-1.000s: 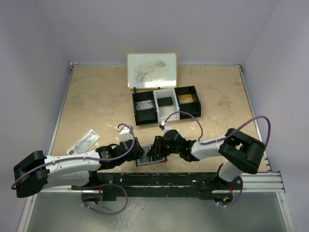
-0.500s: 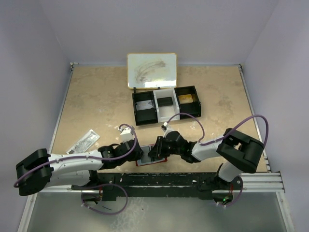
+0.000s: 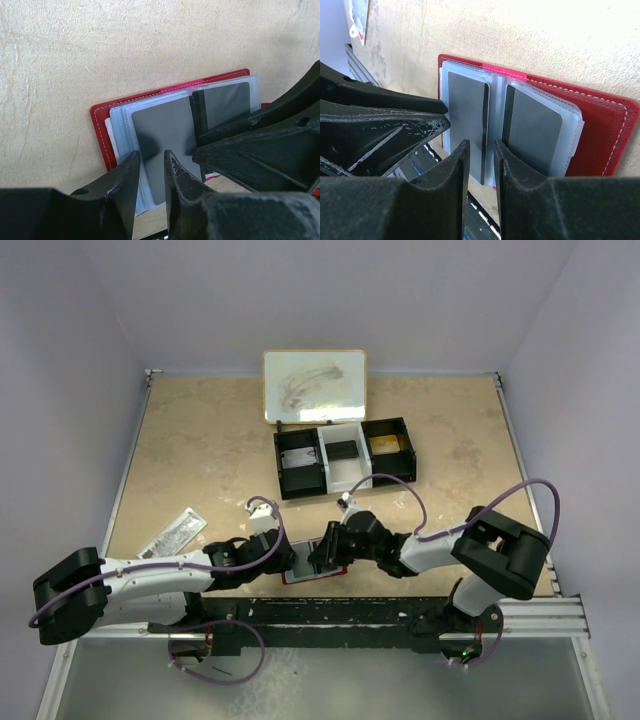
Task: Take the credit cards out of the card holder
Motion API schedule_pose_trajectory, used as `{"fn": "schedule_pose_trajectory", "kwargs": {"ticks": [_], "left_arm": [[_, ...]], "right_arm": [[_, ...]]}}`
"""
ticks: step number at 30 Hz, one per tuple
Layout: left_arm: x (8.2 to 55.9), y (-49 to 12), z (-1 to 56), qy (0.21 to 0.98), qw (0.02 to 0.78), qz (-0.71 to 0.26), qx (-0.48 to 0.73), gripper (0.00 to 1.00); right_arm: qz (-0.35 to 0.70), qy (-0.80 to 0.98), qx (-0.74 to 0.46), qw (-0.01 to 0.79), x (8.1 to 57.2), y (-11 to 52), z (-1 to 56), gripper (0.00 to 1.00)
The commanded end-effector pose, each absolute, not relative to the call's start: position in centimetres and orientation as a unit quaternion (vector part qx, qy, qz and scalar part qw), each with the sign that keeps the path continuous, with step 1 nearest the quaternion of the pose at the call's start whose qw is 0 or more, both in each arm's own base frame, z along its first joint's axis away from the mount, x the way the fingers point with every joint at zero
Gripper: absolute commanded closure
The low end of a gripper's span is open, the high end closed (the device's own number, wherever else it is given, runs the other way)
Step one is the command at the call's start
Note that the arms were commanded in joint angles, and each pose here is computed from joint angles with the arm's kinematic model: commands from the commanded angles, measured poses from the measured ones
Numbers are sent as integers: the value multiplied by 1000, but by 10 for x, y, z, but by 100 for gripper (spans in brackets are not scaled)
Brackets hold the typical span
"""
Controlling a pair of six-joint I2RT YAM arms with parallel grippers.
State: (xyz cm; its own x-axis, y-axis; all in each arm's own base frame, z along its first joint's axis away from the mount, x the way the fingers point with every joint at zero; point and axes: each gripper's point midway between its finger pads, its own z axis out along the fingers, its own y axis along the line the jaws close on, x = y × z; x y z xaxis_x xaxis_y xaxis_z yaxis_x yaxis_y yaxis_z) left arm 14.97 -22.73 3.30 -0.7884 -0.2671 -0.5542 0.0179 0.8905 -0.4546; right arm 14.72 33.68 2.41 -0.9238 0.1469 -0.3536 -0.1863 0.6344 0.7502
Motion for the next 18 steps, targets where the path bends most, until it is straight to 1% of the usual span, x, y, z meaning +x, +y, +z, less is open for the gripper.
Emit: {"fn": "schedule_pose_trajectory", "kwargs": {"ticks": [1, 3, 6, 11, 18], "left_arm": [[149, -228, 34, 917, 322, -226, -61, 77], [150, -228, 35, 917, 322, -228, -61, 77], [150, -228, 35, 917, 323, -228, -61, 77], [150, -229, 35, 917, 322, -229, -61, 77], [149, -229, 35, 917, 321, -230, -61, 78]], "right_arm": [[437, 878, -13, 198, 147, 334, 31, 72], [441, 875, -13, 201, 147, 335, 34, 73], [445, 873, -14, 202, 148, 336, 37, 79], [447, 872, -17, 200, 146, 337, 38, 84], [441, 876, -20, 192, 146, 338, 31, 79]]}}
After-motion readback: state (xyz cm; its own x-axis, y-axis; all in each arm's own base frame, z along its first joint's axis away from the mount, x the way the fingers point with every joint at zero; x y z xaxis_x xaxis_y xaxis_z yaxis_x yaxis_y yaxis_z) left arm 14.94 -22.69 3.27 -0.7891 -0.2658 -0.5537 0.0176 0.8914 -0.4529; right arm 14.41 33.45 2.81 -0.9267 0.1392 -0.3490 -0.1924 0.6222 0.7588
